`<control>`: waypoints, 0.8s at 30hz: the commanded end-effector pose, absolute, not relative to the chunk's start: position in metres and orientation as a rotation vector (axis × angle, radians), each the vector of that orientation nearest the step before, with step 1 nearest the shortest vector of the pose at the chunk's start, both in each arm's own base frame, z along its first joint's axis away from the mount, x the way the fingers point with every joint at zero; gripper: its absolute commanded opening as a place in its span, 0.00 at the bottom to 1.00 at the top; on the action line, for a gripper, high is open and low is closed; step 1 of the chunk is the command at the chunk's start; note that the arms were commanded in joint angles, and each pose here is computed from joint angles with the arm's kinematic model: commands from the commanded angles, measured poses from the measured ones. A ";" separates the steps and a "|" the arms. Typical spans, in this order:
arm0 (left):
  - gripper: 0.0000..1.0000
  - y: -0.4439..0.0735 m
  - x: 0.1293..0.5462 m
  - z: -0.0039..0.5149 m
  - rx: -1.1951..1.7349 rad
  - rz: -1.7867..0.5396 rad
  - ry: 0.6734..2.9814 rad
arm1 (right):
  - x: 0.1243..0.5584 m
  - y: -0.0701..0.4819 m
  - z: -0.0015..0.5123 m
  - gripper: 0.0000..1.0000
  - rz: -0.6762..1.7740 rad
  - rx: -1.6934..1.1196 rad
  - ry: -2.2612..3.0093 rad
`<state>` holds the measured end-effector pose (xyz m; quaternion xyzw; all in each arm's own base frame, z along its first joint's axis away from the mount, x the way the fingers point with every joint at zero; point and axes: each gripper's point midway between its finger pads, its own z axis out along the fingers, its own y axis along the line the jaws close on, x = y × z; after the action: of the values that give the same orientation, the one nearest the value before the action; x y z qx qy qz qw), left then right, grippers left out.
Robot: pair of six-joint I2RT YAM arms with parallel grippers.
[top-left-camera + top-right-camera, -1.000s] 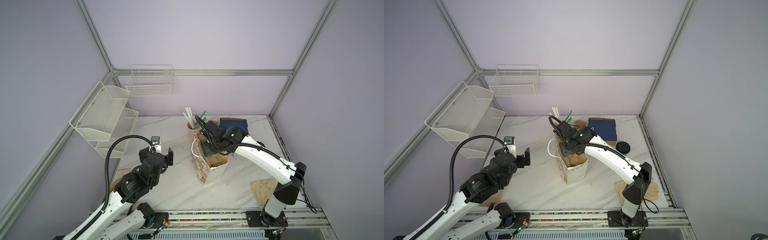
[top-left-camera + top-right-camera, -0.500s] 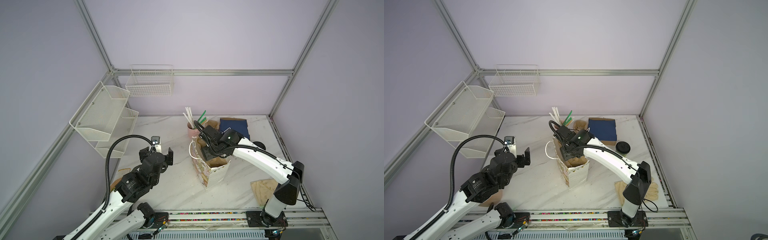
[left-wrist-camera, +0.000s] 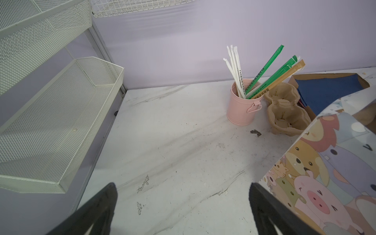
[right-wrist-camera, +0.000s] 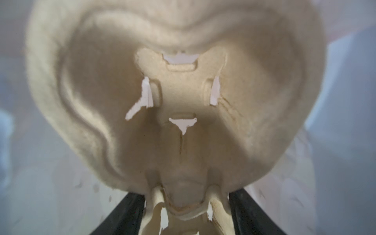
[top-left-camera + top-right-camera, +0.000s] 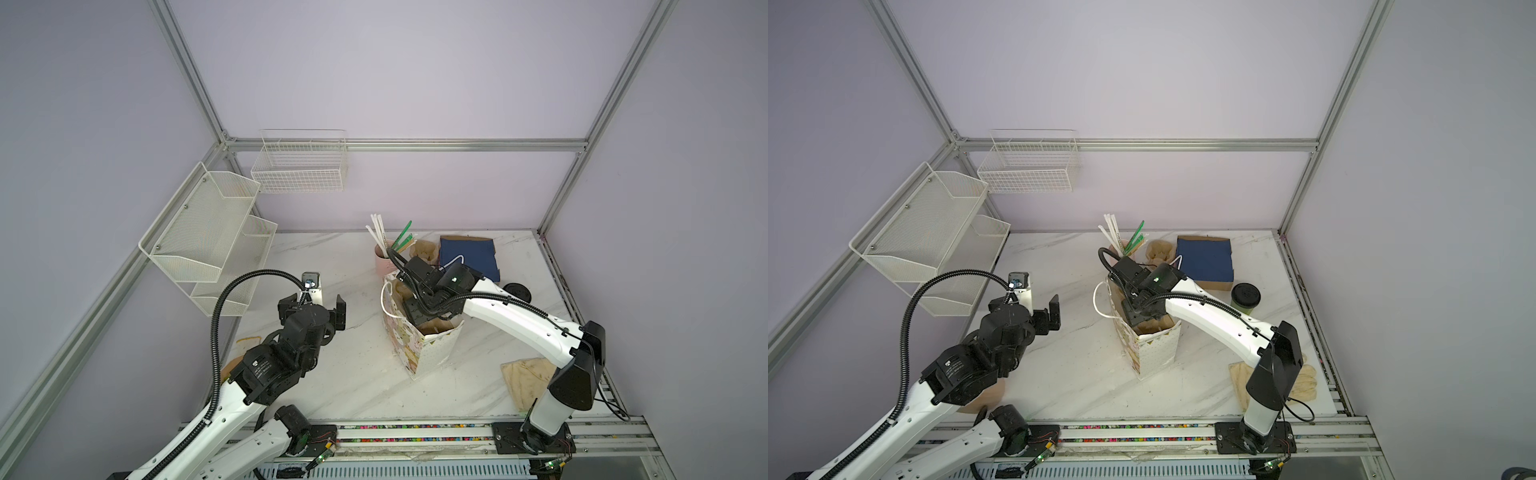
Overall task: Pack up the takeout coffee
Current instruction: 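Push the tan cup carrier deeper into the gift bag with the right gripper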
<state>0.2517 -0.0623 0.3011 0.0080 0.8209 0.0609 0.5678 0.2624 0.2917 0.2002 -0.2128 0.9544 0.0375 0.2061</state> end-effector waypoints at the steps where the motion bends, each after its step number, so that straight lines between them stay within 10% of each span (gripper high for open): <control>1: 1.00 -0.060 0.253 0.301 0.014 0.152 1.923 | 0.260 0.285 0.204 0.67 0.109 -0.603 2.651; 24: 1.00 -0.059 0.253 0.302 0.010 0.151 1.922 | 0.249 0.289 0.159 0.67 0.112 -0.677 2.730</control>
<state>0.2526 -0.0608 0.3005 0.0065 0.8215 0.0638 0.5665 0.2501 0.2901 0.1675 -0.2311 0.9569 0.0396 0.1716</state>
